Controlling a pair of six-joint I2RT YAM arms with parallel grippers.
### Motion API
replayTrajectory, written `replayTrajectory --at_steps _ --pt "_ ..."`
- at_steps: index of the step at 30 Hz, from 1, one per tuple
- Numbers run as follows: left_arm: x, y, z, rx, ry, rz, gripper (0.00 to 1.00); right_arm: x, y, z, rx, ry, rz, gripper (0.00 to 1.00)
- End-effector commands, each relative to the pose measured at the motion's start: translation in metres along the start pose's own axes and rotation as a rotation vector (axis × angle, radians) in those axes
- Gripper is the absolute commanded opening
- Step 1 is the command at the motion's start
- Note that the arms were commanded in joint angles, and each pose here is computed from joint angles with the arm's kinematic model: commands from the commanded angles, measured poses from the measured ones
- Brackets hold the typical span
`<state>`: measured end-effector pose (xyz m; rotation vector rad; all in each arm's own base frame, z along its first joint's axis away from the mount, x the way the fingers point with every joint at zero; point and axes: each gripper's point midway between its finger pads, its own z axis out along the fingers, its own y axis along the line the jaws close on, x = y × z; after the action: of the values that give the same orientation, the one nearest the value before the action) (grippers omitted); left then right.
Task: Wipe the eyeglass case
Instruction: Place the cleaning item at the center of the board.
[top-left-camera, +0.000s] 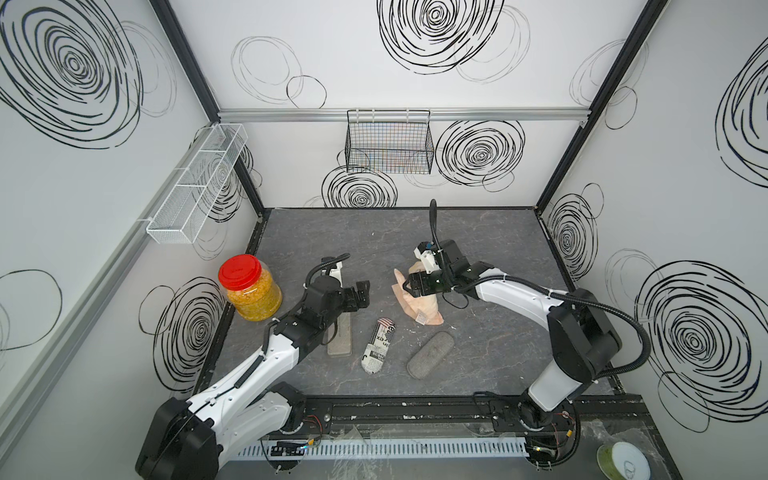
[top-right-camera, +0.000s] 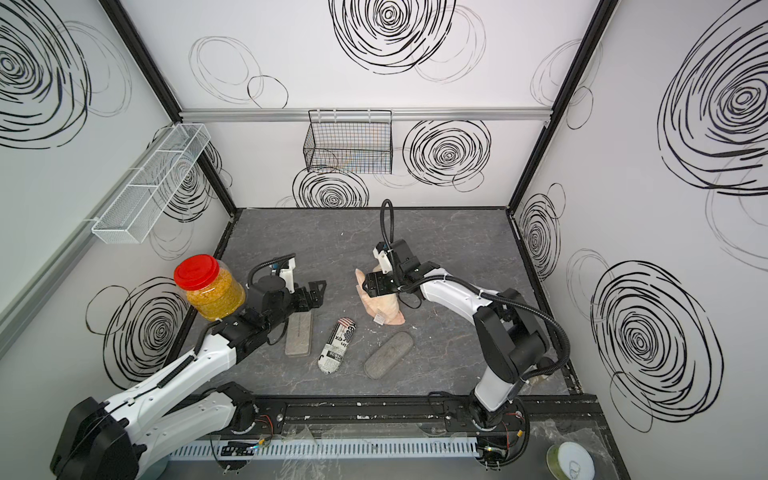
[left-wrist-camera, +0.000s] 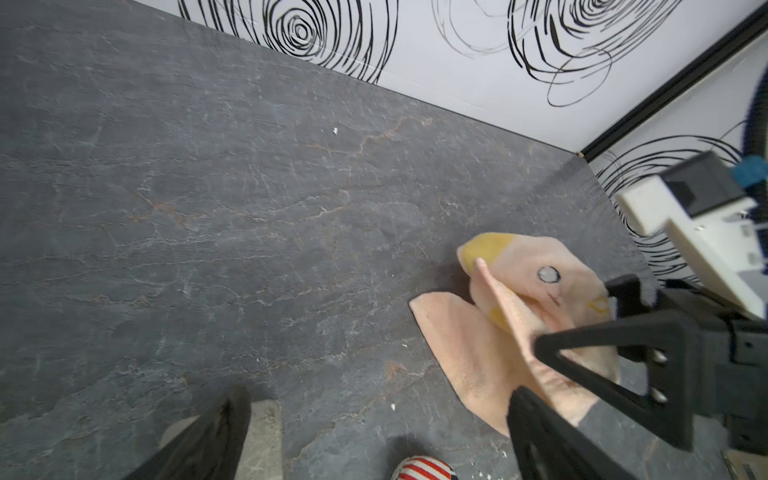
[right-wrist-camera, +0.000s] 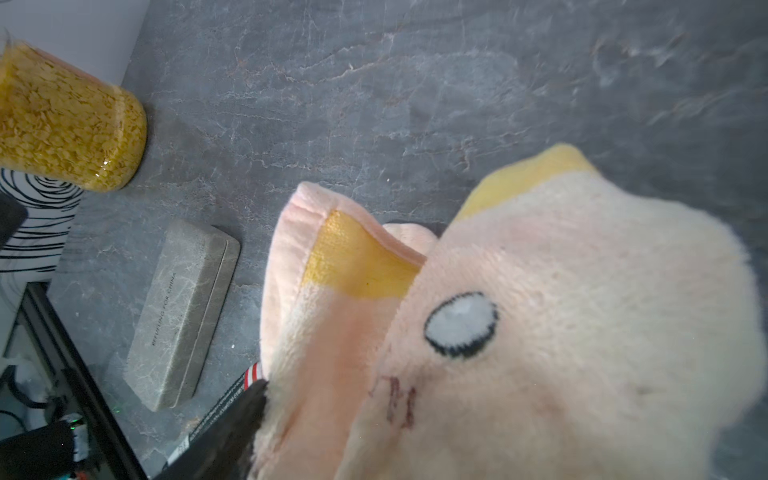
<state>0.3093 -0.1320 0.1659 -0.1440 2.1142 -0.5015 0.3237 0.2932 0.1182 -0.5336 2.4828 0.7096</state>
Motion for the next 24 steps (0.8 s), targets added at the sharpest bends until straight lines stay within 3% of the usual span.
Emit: replayTrajectory --at_steps 1,3,13,24 --pt "-0.019 -0.001 -0.004 0.032 -0.064 -0.002 0.99 -0.004 -0.01 -0.023 0.068 0.0 -0.003 0.92" --pt "-0.021 0.004 -0.004 0.028 -0.067 -0.009 0.99 -0.005 -0.012 -0.032 0.079 -0.004 -0.008 1.0" --pt "-0.015 0.004 -0.001 0.049 -0.058 -0.01 0.99 -0.006 -0.002 -0.044 0.101 0.041 -0.078 1.0" --pt "-0.013 0.002 0.0 0.065 -0.054 -0.01 0.99 0.007 -0.037 -0.046 0.559 0.236 -0.199 1.0"
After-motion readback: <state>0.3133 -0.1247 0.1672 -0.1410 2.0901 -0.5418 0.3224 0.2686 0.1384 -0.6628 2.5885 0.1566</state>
